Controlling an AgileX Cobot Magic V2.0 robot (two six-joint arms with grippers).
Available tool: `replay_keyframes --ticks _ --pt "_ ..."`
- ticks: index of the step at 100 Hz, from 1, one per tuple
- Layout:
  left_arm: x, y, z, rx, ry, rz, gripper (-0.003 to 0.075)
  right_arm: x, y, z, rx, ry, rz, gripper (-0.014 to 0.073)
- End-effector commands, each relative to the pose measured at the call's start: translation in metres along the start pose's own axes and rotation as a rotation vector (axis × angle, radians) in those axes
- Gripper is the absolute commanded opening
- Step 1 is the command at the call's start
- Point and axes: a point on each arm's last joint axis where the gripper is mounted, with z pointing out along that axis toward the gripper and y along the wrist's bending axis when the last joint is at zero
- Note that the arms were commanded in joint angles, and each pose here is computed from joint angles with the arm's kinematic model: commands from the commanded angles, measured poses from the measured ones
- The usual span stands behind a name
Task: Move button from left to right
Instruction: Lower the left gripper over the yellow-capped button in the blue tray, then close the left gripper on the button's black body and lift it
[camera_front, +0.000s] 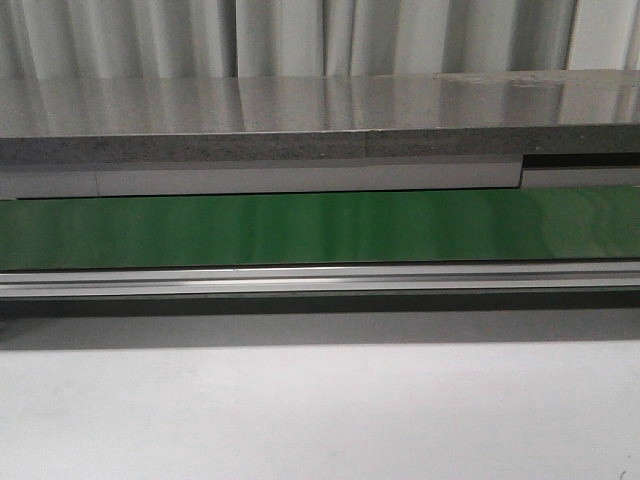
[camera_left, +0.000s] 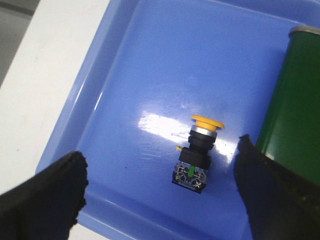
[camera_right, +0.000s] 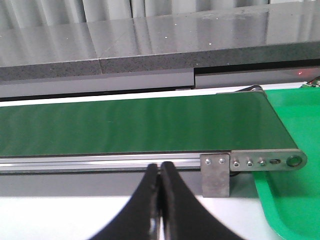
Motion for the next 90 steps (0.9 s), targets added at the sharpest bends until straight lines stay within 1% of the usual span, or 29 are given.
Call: replay_keyframes --ticks 1,21,38,68,90 --pt "-0.013 0.002 0.0 0.01 -0.068 -0.03 0.0581 -0.013 0.001 -0.003 -0.012 -0.111 -0.005 -0.0068" --pt "-0.014 -0.003 0.026 0.015 -0.023 -0.02 0.0581 -0.013 0.001 -0.003 -0.012 -0.111 -0.005 -0.0068" --pt "-0.015 -0.004 0.042 0.016 -0.01 -0.013 0.058 -0.013 0.001 -0.003 -0.012 -0.111 -0.005 -0.0068" --pt "-0.009 -0.01 0.077 0.03 0.085 -0.024 0.058 -0.013 0.001 -0.003 -0.012 -0.111 -0.005 -0.0067" --pt "-0.006 -0.013 0.089 0.043 0.114 -0.024 0.058 -0.013 0.001 -0.003 -0.012 -0.111 -0.005 -0.0067"
